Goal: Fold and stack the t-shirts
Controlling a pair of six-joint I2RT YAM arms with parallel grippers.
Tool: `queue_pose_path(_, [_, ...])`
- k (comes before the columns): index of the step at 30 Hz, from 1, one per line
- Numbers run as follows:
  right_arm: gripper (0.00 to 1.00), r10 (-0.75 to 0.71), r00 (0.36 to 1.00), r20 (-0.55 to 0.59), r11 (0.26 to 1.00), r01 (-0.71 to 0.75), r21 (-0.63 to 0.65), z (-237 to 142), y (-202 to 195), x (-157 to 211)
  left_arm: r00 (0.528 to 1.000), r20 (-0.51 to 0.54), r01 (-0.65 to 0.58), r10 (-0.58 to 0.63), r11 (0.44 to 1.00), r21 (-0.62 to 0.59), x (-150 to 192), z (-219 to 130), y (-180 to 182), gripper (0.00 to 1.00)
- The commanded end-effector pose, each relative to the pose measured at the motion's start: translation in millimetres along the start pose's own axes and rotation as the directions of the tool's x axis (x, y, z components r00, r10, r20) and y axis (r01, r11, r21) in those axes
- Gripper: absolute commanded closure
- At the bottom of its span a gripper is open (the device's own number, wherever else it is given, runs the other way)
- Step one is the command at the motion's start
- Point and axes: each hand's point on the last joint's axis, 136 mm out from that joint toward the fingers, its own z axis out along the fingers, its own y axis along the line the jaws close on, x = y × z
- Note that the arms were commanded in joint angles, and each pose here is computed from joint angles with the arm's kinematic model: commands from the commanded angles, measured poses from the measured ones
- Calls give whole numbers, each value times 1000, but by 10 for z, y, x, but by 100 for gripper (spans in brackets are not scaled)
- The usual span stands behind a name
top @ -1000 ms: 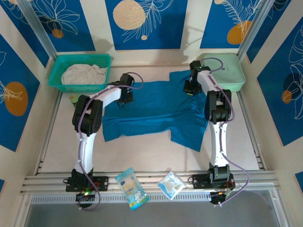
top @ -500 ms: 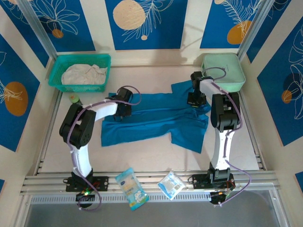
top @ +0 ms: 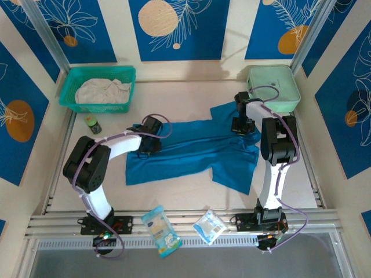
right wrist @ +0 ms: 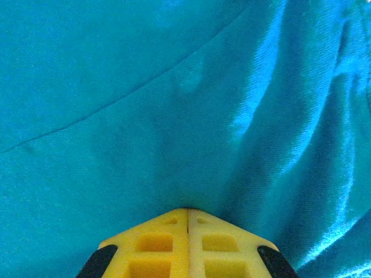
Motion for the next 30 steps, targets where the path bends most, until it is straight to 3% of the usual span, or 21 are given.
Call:
queue_pose_path(1, [100, 5, 996, -92, 1000, -4, 7, -35, -82, 211, 1000, 3, -29, 29, 998, -51, -84, -392, 88, 66])
queue_pose_path(4, [100, 2, 999, -45, 1000, -3, -16, -268, -80, 115, 996, 75, -51, 56, 996, -72, -386, -753, 106, 56])
queue_pose_path(8, [100, 6, 1000, -16, 999, -6, -42, -487, -97, 96, 991, 123, -47, 58, 995, -88, -706, -1021, 231, 50])
queue_pose_path(18, [100, 31, 999, -15, 989, -32, -145, -655, 1, 284, 999, 44, -27, 30, 997, -68, -1079, -501, 615, 63])
queue_pose_path(23, [100, -16, 999, -34, 955, 5, -298, -746, 568, 411, 997, 76, 12, -8, 998, -60, -1195, -464, 691, 64])
queue_pose_path(30, [100, -177, 983, -44, 885, 139, -445, -799, 1851, 586, 995, 94, 52, -46, 997, -54, -1254, -417, 799, 64])
